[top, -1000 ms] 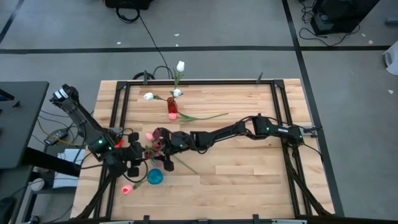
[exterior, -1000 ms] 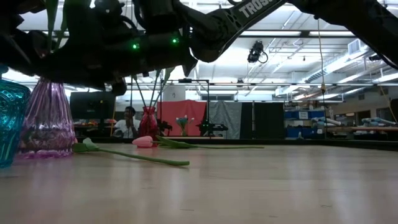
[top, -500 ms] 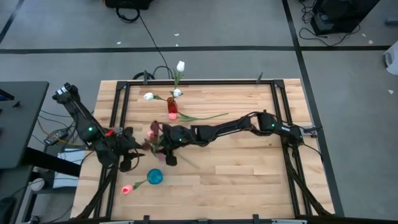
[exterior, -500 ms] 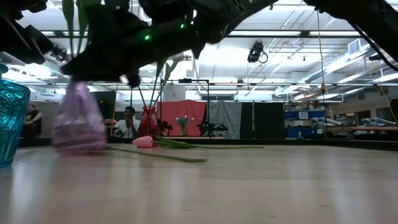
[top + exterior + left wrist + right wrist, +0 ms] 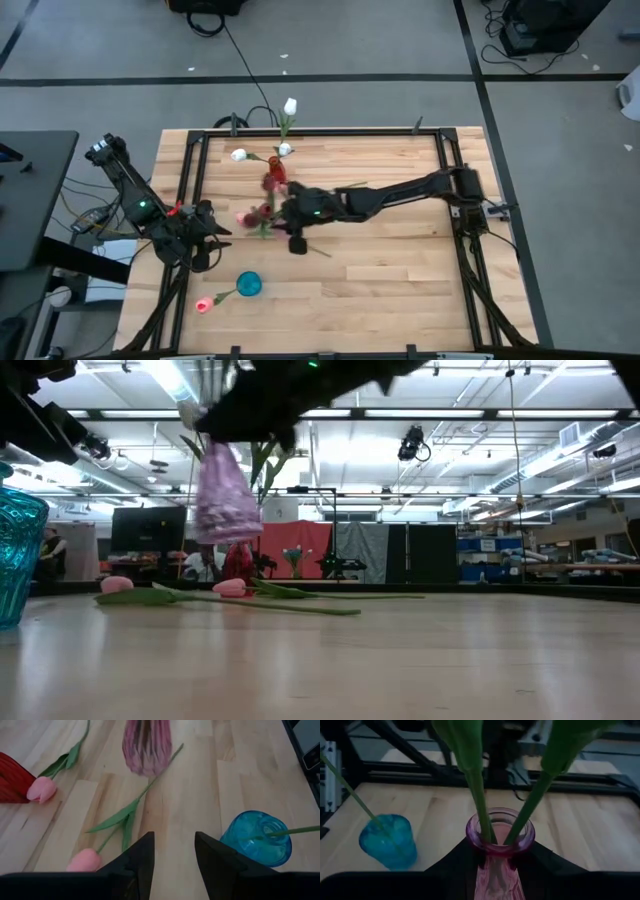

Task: Sort flowers into vase by color
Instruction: Move the pink vase to the top right of the table

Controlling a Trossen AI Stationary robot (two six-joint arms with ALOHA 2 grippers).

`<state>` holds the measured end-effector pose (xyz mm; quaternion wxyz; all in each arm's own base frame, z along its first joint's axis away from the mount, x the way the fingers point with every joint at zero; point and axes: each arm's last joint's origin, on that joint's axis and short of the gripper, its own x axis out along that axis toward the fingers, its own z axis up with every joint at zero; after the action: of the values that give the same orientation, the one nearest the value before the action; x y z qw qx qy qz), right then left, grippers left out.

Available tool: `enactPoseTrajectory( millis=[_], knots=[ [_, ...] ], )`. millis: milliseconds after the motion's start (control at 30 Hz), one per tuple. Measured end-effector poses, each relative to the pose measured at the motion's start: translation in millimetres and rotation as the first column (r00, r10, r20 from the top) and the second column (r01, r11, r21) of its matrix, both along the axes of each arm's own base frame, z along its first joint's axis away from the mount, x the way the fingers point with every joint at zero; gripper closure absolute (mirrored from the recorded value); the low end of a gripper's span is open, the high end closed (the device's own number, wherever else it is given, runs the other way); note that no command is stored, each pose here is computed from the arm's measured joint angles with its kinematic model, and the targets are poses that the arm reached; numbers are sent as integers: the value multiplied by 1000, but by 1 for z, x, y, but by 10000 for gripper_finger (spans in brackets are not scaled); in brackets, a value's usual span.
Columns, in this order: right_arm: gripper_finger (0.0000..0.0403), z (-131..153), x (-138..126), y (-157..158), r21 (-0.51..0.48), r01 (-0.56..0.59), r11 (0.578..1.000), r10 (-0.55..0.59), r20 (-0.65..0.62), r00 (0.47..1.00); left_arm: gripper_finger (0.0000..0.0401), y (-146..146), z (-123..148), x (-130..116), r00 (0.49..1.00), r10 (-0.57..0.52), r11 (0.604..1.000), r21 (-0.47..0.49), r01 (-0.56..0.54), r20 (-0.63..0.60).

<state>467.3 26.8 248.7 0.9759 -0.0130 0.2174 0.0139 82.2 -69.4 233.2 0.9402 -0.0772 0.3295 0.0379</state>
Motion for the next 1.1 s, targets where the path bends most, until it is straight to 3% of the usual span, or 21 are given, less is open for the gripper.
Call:
enactPoseTrajectory(
  millis=[333,633,933,1100],
  knots=[
    [283,-20,-110,-14,50,220,974,-224,94,970,254,1,0,0,1000,0,999,35,-1,16],
    [282,-62,-193,-39,87,439,894,-446,98,889,254,1,1,0,1000,-5,998,63,3,28],
    [280,-85,-223,-63,62,568,820,-572,63,818,254,5,4,-3,998,-5,999,52,2,56],
    [279,-85,-223,-70,57,578,814,-580,61,812,254,6,5,-4,998,-2,999,39,0,64]
  ],
)
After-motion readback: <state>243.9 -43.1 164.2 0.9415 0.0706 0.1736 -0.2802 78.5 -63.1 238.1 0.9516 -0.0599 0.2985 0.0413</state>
